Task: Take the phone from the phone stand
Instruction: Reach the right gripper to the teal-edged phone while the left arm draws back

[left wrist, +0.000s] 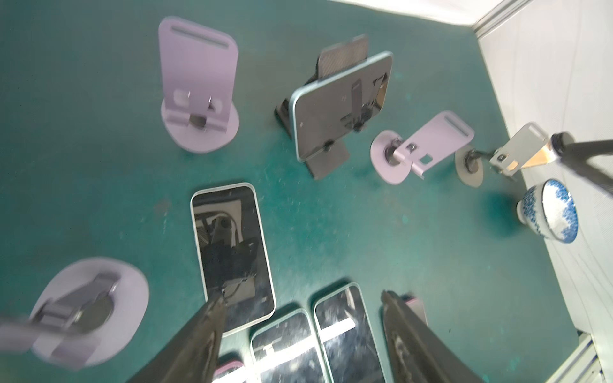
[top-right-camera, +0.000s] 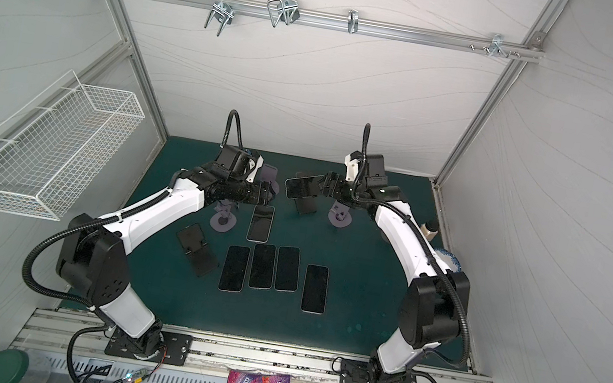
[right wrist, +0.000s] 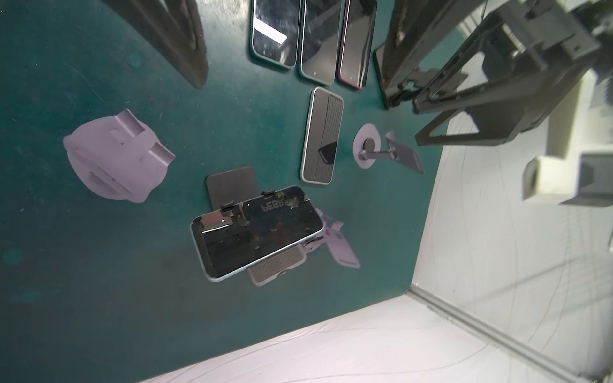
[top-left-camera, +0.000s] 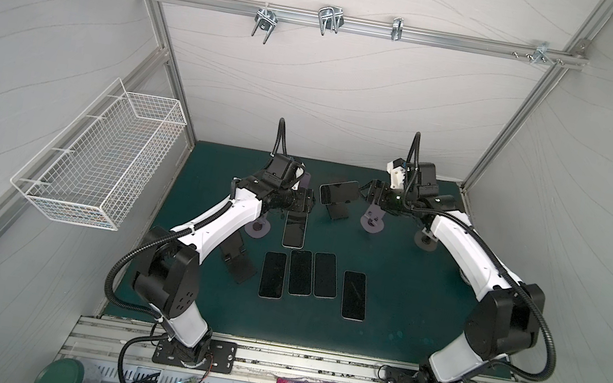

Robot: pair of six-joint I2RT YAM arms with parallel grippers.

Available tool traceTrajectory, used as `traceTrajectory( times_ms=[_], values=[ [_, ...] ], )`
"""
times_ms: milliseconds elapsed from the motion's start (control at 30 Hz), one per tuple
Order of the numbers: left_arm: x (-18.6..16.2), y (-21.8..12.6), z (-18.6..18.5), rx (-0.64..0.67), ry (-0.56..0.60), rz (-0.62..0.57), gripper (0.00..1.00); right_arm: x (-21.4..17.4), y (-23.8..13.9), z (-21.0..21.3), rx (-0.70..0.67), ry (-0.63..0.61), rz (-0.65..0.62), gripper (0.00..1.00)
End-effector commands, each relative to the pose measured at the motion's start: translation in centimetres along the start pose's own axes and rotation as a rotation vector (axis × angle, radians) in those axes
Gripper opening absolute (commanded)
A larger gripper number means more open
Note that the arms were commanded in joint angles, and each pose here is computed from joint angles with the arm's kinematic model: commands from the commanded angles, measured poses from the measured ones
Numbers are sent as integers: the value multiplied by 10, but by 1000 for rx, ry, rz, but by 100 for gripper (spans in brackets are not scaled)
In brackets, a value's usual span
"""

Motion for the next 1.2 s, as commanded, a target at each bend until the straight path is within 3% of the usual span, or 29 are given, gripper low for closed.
traceTrajectory(
  times_ms=[0,500,833,1167],
  values=[
    [22,4,-18,-80,25,-70,75,15,10,-6,-45,65,-74,83],
    [15,41,-9,-71,9,-15,73,20,57,-24,-103,421,-174,88],
    [11,35,-5,-58,30,-4,74,17,98,-33,-84,606,-184,91],
    [17,28,1,-38,13,-5,74,12,119,-43,-108,712,-220,92]
  ],
)
Point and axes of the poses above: each gripper's point midway between its finger pads, its own y axis out along the fingers, its own z axis along the line the jaws close on, x = y × z, the point moved 6 cm from there along -y, back along the fingers, and after that the axes turned 9 degrees about -y, right-handed, at the moved point
